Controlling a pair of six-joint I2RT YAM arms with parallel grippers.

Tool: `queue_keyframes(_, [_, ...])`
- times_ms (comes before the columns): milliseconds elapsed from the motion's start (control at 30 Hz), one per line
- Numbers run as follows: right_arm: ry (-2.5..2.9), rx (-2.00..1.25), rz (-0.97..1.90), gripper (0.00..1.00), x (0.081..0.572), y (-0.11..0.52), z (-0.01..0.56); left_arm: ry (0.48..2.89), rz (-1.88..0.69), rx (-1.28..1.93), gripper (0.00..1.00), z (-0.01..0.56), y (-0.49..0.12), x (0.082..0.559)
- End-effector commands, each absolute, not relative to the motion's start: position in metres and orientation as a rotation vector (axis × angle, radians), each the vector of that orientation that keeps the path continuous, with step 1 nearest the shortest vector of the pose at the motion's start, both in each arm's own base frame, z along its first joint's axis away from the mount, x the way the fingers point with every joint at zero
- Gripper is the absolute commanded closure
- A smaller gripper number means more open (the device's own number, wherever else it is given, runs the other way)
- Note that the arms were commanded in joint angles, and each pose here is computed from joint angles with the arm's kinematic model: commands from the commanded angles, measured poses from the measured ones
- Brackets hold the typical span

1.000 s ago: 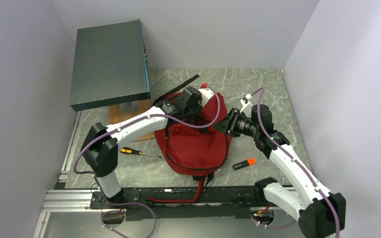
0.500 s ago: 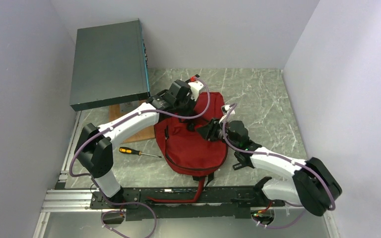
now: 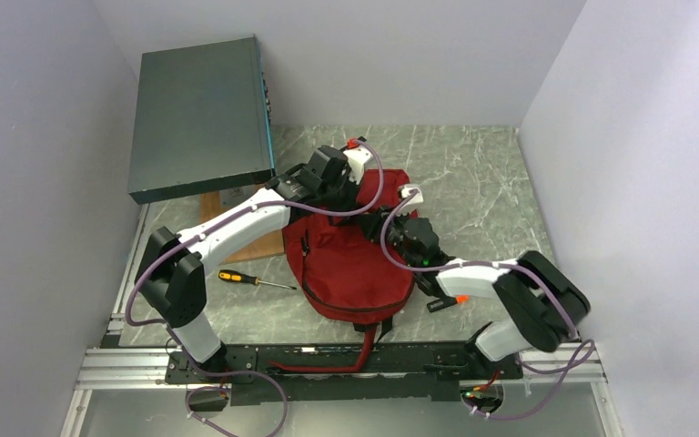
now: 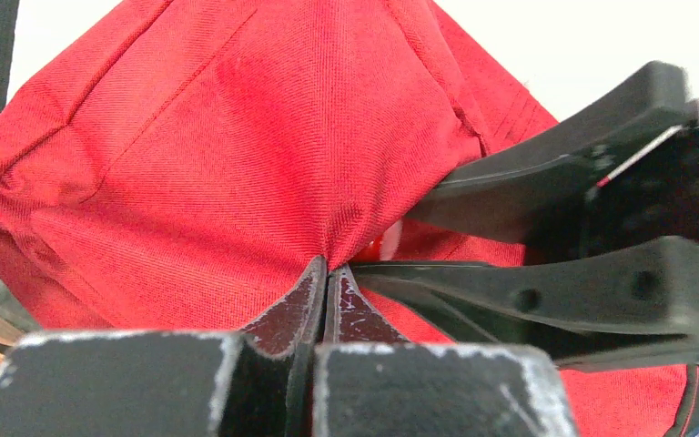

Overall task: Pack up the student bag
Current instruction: Place the stationery in the student bag.

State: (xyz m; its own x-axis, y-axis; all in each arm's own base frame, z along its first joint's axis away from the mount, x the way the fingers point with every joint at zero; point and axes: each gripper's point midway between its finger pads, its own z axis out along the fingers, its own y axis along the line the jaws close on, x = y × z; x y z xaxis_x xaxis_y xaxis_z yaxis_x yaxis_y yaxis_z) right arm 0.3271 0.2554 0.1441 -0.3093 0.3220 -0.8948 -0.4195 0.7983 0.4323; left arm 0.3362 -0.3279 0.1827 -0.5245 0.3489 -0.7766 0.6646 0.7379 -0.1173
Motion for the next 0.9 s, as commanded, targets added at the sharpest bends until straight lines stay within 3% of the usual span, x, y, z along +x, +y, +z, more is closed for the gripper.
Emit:
queue_keyframes(0, [1.561, -0.057, 0.778, 1.0, 0.35, 0.272, 0.176, 2.075, -0.559, 0.7, 1.0, 0.226, -0.316, 0.338])
queue_keyframes(67, [1.566, -0.099, 0.808, 0.96, 0.35, 0.282, 0.168, 2.067, -0.577, 0.708, 1.0, 0.228, -0.313, 0.337])
queue_keyframes(267, [1.64, -0.19, 0.908, 0.48, 0.35, 0.306, 0.143, 2.069, -0.6, 0.693, 1.0, 0.229, -0.313, 0.334])
queue_keyframes(533, [1.789, -0.374, 1.049, 0.31, 0.309, 0.296, 0.161, 2.08, -0.602, 0.685, 1.0, 0.222, -0.31, 0.329])
queue_keyframes(867, [2.11, -0.181, 0.733, 0.18, 0.28, 0.219, 0.156, 2.081, -0.629, 0.682, 1.0, 0.214, -0.314, 0.329])
